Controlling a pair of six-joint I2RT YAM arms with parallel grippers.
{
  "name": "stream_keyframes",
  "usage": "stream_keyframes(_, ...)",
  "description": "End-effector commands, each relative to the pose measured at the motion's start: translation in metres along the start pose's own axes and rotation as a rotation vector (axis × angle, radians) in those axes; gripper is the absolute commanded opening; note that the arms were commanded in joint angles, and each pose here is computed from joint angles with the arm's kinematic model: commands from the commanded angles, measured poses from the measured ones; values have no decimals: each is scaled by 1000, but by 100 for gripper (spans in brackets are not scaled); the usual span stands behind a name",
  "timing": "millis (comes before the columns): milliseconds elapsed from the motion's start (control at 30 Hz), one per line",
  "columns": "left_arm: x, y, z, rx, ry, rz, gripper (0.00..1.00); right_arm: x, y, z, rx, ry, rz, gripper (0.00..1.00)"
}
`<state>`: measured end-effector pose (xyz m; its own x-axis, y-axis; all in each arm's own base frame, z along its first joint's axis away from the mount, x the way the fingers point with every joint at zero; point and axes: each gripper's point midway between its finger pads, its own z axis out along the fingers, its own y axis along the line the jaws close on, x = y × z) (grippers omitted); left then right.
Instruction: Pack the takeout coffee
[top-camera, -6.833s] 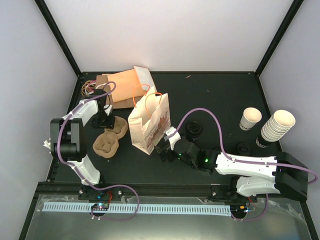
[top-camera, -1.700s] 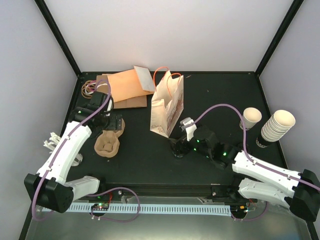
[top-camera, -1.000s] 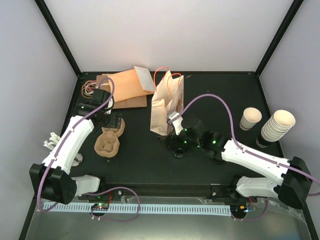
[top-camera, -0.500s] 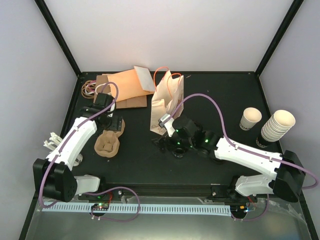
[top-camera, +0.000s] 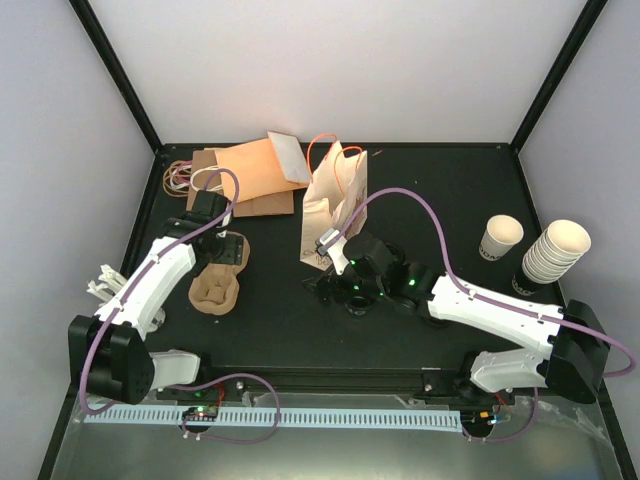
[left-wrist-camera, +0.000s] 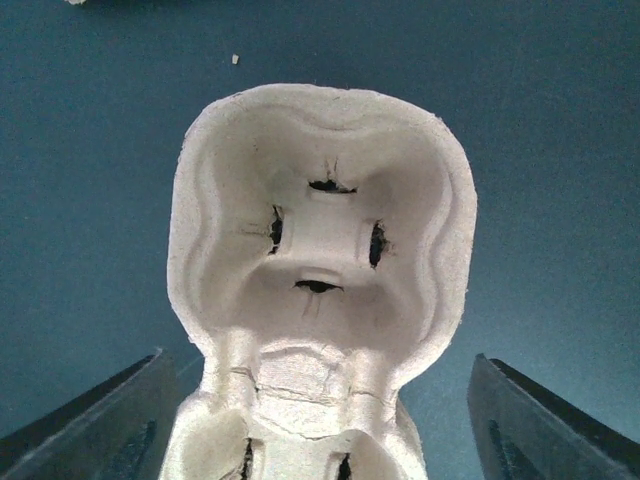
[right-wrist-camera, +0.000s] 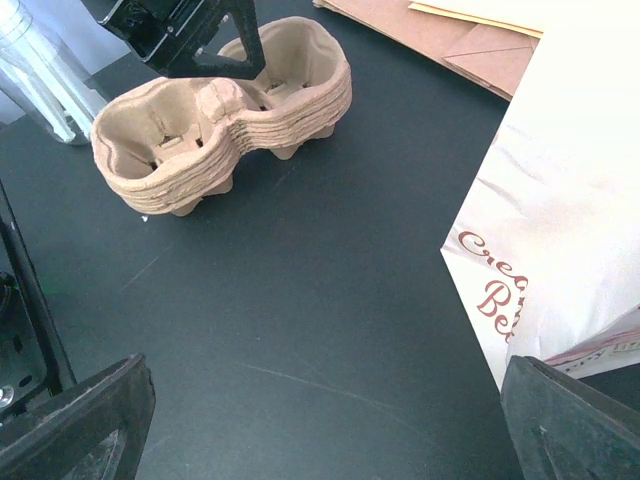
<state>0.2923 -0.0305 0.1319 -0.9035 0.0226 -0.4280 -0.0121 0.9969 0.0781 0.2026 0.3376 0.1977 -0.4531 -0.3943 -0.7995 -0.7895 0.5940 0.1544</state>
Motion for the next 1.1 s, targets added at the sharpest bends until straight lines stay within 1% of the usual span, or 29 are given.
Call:
stream_keyframes(0, -8, 6, 0, -22, -30, -10, 77, 2, -1, -1, 9, -1, -12, 97)
stream_keyframes(167, -14, 8, -2, -20, -36, -8, 64, 1, 0, -1, 5, -4, -11, 97)
stream_keyframes(233, -16, 2, -5, 16, -39, 9, 60, 2, 0, -1, 5, -1, -11, 97)
stream_keyframes(267, -14, -4, 3, 40, -8, 26, 59, 2, -1, -1, 6, -2, -10, 97)
stream_keyframes(300, -16, -9, 3, 65, -6, 38, 57, 3, 0, -1, 5, -1, -12, 97)
stream_keyframes(433, -21, -19, 8, 113, 31, 61, 55, 3, 0, 0, 2, 0, -9, 97)
stream_keyframes(633, -29, -24, 27, 110, 94, 78, 52, 4, 1, 3, -5, 3, -3, 97)
stream_keyframes(800, -30, -27, 38, 114, 122, 82, 52, 4, 0, 3, -1, 1, -2, 97)
stream_keyframes(900, -32, -31, 41, 129, 136, 82, 50, 5, 1, 3, -2, 3, 0, 97)
stream_keyframes(967, -33, -32, 44, 132, 144, 80, 46, 6, 1, 4, -4, 3, 2, 97)
stream_keyframes(1067, -35, -33, 47, 135, 150, 81, 46, 6, 1, 4, -5, 2, 3, 97)
